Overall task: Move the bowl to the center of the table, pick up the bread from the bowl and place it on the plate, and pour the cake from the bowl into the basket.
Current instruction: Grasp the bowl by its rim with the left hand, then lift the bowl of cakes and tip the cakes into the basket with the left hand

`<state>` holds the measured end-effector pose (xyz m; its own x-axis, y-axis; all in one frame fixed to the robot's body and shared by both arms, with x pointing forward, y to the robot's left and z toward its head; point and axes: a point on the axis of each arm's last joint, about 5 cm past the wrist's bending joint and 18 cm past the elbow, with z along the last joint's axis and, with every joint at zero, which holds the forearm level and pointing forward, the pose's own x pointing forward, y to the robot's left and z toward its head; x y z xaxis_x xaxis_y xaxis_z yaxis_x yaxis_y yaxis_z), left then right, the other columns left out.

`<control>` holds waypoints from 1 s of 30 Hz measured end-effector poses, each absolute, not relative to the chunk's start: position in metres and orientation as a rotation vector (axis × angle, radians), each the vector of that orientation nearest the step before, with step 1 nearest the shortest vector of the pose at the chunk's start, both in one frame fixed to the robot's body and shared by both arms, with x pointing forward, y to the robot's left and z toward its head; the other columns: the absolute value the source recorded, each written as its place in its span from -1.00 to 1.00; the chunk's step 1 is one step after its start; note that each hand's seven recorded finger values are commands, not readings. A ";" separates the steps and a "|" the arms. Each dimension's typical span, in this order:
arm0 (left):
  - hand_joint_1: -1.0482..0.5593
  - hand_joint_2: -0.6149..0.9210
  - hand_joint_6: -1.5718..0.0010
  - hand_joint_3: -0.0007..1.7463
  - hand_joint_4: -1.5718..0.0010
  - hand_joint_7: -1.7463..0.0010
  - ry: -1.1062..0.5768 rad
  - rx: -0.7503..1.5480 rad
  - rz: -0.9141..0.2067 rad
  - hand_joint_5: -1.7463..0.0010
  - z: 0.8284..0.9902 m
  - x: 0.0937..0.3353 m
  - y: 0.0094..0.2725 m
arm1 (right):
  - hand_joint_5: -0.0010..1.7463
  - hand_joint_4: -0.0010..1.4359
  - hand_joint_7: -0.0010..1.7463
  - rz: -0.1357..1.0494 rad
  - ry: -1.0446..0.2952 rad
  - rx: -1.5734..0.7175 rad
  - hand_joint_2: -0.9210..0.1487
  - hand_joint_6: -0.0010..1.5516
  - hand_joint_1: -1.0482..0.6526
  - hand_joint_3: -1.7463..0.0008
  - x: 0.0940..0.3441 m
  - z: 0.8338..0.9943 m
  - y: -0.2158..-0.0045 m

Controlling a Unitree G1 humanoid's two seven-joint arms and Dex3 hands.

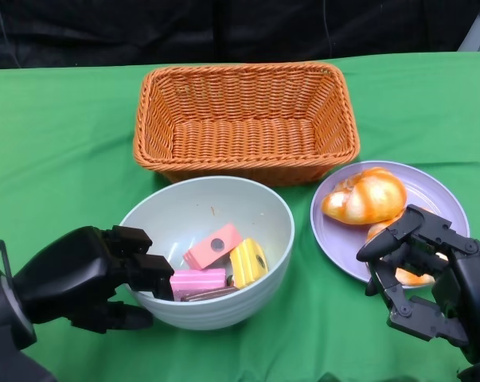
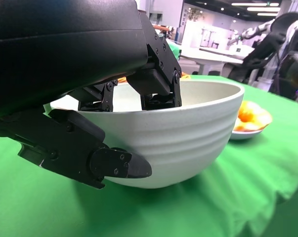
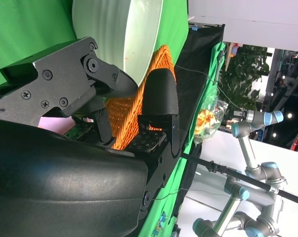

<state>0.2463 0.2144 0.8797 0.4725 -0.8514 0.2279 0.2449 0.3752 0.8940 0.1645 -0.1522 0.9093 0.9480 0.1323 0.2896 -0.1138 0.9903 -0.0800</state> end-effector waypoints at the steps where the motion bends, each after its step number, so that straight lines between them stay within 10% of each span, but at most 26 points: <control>1: 0.15 0.71 -0.09 -0.03 -0.08 -0.36 -0.788 0.903 -0.795 -0.84 0.881 0.245 0.215 | 0.75 -0.03 0.43 0.125 -0.299 -0.063 -0.55 -0.12 0.19 0.01 0.165 0.909 -0.152; 13: 0.16 0.50 -0.02 0.38 -0.04 -0.59 -0.876 0.632 -0.736 -0.96 0.909 0.245 0.212 | 0.75 -0.03 0.43 0.123 -0.292 -0.066 -0.55 -0.12 0.20 -0.01 0.165 0.908 -0.152; 21: 0.26 0.75 0.11 0.05 -0.08 -0.88 -0.789 0.433 -0.699 -1.00 0.933 0.256 0.197 | 0.76 -0.03 0.45 0.129 -0.290 -0.064 -0.56 -0.13 0.22 -0.02 0.165 0.908 -0.152; 30: 0.29 0.38 0.17 0.59 -0.06 -0.92 -0.726 0.209 -0.669 -1.00 0.960 0.290 0.182 | 0.80 -0.03 0.49 0.134 -0.266 -0.051 -0.51 -0.14 0.22 -0.07 0.167 0.903 -0.151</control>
